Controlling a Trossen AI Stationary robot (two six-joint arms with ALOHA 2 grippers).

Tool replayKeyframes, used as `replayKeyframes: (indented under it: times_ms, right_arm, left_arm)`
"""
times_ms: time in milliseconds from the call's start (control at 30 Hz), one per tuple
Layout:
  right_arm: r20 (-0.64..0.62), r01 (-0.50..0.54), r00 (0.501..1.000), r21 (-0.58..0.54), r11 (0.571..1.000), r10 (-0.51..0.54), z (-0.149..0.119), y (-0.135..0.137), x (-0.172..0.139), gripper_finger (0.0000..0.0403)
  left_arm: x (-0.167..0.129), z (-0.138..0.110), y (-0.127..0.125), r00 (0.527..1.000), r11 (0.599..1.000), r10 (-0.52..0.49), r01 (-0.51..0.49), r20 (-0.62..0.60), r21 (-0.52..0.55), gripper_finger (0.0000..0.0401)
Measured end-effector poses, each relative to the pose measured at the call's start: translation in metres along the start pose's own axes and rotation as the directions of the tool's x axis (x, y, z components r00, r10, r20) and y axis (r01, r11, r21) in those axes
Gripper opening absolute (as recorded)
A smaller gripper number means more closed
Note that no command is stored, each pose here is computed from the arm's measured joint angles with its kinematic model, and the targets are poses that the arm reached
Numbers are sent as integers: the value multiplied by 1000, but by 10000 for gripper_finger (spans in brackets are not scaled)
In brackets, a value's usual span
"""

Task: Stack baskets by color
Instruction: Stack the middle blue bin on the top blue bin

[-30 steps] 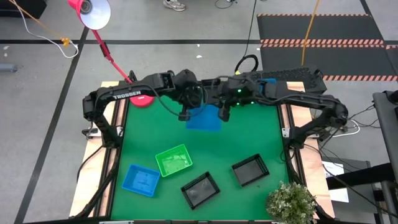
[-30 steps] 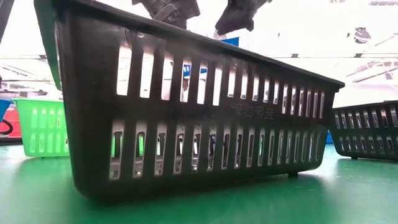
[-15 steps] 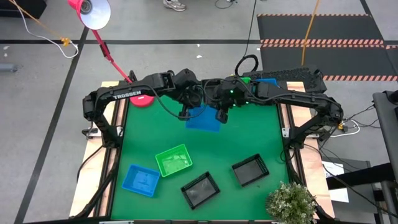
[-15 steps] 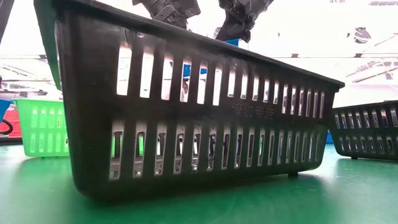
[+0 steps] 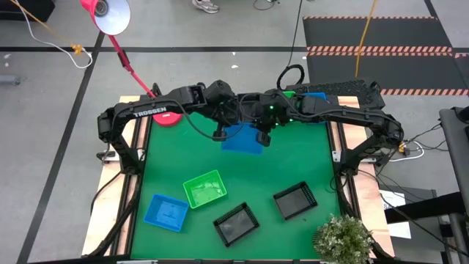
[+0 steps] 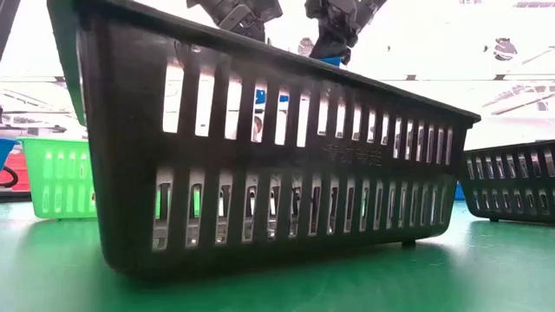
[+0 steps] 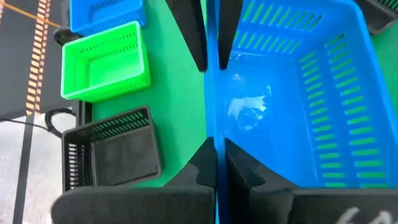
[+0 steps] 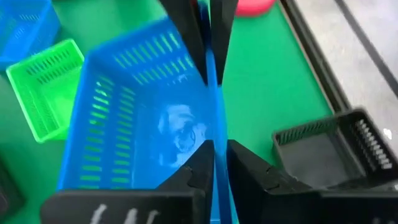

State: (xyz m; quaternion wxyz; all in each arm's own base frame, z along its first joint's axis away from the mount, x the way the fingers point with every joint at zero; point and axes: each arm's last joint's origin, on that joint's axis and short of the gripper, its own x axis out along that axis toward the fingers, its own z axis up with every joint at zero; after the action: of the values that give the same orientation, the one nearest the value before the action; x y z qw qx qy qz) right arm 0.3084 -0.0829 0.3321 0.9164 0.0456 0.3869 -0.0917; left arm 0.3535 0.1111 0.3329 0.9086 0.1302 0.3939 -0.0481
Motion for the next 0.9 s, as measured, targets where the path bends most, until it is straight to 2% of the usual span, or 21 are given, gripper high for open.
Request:
replayKeyframes:
  times_ms: [200, 367, 467, 567, 667, 800, 900]
  right_arm:
    - [15, 0, 1000, 25, 1000, -1, 2, 0, 2, 45]
    - [9, 0, 1000, 36, 999, -1, 1, 0, 2, 10]
    - [7, 0, 1000, 60, 998, 0, 1, 0, 2, 8]
    - [-2, 9, 1000, 78, 997, -9, 0, -1, 2, 5]
    - [-19, 55, 998, 104, 993, -54, -2, -4, 1, 4]
    - [-30, 78, 997, 153, 985, -74, -3, -14, 0, 3]
    - [-30, 101, 995, 186, 977, -98, -5, -25, -6, 3]
  left_arm:
    - [0, 1, 0, 1000, 1000, -3, 3, 8, 5, 21]
    - [0, 1, 0, 1000, 999, -3, 3, 8, -33, 9]
    - [0, 1, 0, 1000, 997, -2, 3, 9, -75, 19]
    - [-3, 1, 0, 1000, 996, 14, -13, 9, -94, 66]
    - [-15, 5, 2, 993, 984, 118, -115, 11, -138, 135]
    - [-41, 5, 5, 967, 948, 256, -251, -1, -194, 220]
    - [-62, 1, 8, 945, 910, 326, -320, -21, -264, 258]
